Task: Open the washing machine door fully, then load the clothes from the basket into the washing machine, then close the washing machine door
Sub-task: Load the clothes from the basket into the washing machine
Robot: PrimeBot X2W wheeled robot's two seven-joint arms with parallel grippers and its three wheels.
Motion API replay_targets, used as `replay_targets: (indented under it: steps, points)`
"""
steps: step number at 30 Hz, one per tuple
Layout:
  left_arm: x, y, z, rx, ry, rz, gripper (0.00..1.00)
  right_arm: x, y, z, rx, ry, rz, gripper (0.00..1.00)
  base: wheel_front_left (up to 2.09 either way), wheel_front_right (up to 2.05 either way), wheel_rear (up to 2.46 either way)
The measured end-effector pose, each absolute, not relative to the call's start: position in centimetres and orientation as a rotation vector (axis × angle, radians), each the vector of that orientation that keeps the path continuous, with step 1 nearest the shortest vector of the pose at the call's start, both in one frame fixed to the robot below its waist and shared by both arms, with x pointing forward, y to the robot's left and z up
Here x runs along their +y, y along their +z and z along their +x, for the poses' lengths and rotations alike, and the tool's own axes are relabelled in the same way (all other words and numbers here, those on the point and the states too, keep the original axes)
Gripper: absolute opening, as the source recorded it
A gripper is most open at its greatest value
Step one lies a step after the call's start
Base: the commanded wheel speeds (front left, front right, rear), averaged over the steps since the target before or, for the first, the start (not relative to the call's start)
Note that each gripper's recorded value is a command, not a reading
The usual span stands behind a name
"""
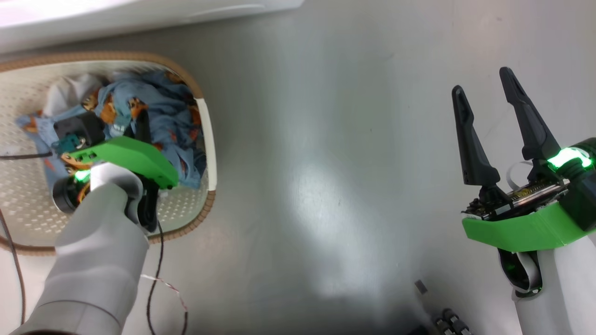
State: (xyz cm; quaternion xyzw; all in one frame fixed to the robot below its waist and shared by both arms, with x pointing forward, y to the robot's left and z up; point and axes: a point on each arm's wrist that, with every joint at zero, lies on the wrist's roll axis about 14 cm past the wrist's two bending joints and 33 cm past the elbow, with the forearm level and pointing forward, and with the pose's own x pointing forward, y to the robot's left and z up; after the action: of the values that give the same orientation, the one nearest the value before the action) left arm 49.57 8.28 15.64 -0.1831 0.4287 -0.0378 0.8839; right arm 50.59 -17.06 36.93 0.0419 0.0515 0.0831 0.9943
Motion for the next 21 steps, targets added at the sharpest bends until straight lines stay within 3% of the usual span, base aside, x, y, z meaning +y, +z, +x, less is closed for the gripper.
replay_targets:
  steps: [6, 21]
  points:
    - [9.8, 19.8, 51.8, 0.742, -0.072, -0.327, 0.0, -17.0, 38.5, 50.5, 0.076, 0.171, 0.069, 1.0, 0.0, 0.0, 0.0]
    - [13.4, 31.6, 50.7, 0.398, -0.012, -0.288, 0.0, -17.1, 42.1, 47.6, 0.056, 0.154, 0.073, 1.0, 0.0, 0.0, 0.0]
